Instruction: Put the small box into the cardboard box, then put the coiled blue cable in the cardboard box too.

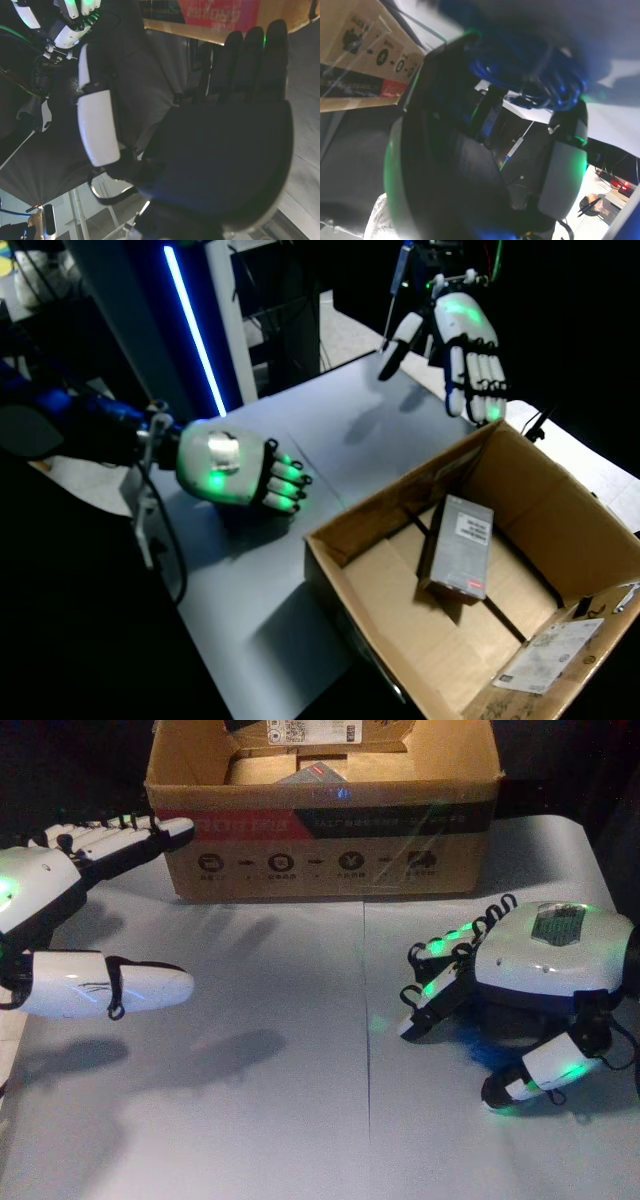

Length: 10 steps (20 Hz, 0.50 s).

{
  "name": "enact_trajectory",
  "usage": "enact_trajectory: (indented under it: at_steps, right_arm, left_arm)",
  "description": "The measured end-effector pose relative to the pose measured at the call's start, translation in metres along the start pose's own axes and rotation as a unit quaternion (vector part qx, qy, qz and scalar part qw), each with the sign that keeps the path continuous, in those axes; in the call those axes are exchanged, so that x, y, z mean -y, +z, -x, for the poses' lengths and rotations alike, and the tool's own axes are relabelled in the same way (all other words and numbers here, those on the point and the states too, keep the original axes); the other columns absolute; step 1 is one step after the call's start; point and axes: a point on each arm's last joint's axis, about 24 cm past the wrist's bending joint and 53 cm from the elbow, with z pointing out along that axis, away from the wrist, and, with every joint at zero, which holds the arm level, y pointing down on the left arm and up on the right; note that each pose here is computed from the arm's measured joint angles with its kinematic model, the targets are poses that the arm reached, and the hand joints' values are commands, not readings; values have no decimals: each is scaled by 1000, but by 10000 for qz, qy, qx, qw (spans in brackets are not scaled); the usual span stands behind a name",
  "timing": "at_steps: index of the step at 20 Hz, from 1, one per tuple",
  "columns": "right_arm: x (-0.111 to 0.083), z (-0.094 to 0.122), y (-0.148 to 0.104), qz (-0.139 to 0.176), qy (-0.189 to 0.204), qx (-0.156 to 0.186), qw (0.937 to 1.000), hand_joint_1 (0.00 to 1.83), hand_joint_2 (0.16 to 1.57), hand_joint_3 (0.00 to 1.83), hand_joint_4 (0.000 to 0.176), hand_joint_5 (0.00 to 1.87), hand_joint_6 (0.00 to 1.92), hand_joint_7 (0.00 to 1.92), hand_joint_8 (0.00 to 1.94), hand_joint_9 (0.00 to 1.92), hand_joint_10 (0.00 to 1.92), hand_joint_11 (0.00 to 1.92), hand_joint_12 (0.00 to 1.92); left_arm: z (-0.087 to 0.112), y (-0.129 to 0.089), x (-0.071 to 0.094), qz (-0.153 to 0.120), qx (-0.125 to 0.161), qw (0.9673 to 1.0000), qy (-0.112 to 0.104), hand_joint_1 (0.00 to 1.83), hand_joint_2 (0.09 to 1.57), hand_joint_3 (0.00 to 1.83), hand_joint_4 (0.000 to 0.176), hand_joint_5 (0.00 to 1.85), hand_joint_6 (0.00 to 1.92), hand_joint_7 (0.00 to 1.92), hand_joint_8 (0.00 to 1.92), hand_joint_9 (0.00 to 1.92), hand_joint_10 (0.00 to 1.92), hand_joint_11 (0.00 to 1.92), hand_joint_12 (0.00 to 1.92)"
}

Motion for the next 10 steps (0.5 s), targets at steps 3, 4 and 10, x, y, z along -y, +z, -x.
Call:
enact_trajectory:
  at_steps: [3,4,10]
  right_arm:
    - [-1,1,0,38,-160,18,9999,1009,814,0,169,511,0,484,5,519,271,190,1194]
    - [-2,1,0,41,-157,19,9999,941,789,0,176,333,1,334,2,436,55,56,1086]
    - [1,-5,0,-53,-50,-100,9999,794,754,0,176,0,0,0,0,0,0,0,0]
  left_arm:
    - [0,0,0,-7,-3,10000,-6,456,931,1,162,132,0,110,0,79,1,0,337]
    - [0,0,0,-5,-1,10000,-8,455,933,2,161,131,0,112,1,80,1,0,334]
    - [-2,-1,-1,0,-29,10000,2,459,943,2,163,132,1,108,0,82,0,0,342]
